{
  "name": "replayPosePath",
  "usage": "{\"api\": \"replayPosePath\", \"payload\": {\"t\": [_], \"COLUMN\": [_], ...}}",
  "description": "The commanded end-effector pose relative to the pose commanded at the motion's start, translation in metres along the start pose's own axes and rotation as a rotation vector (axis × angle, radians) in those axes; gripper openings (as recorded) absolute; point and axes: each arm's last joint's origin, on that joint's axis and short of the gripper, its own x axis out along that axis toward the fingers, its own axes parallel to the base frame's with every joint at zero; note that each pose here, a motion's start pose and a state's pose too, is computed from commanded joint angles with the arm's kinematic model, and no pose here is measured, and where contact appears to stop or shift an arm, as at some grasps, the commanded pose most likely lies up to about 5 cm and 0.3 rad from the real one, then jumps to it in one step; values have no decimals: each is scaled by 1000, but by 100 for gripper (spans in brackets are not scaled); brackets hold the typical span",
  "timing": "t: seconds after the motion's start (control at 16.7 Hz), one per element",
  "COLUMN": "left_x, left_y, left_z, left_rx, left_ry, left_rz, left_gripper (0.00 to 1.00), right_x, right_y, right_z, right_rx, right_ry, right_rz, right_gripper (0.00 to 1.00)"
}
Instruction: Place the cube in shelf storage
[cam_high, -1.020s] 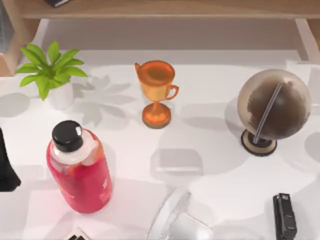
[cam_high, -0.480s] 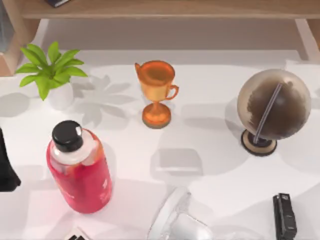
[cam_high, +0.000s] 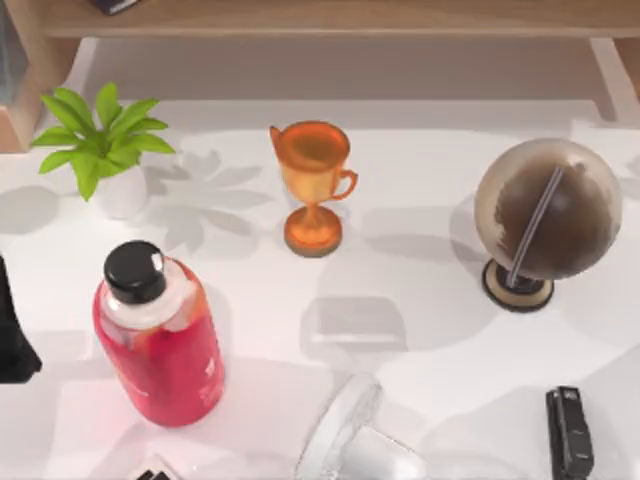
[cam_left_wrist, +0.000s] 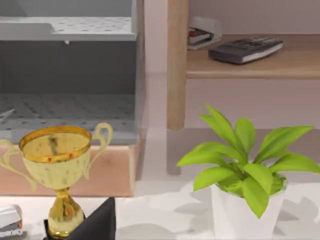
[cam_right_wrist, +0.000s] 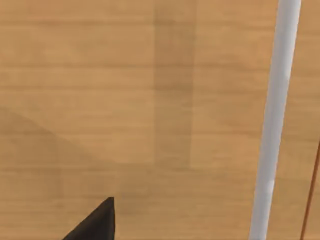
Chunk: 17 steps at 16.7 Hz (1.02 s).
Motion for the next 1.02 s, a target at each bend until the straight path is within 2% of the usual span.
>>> {"api": "replayPosePath", "payload": {"t": [0.18,0.96,1.02], "left_x": [0,0,0], "left_y": [0,0,0], "left_z": [0,0,0], "left_rx": [0,0,0], "left_ry": [0,0,0], "left_rz": [0,0,0], "left_gripper": [100,100,100], "right_x": [0,0,0], "right_y": [0,0,0], "right_z": [0,0,0], "right_rx": [0,0,0], "right_ry": [0,0,0], "right_rz": [0,0,0], "right_gripper": [100,2,0]}}
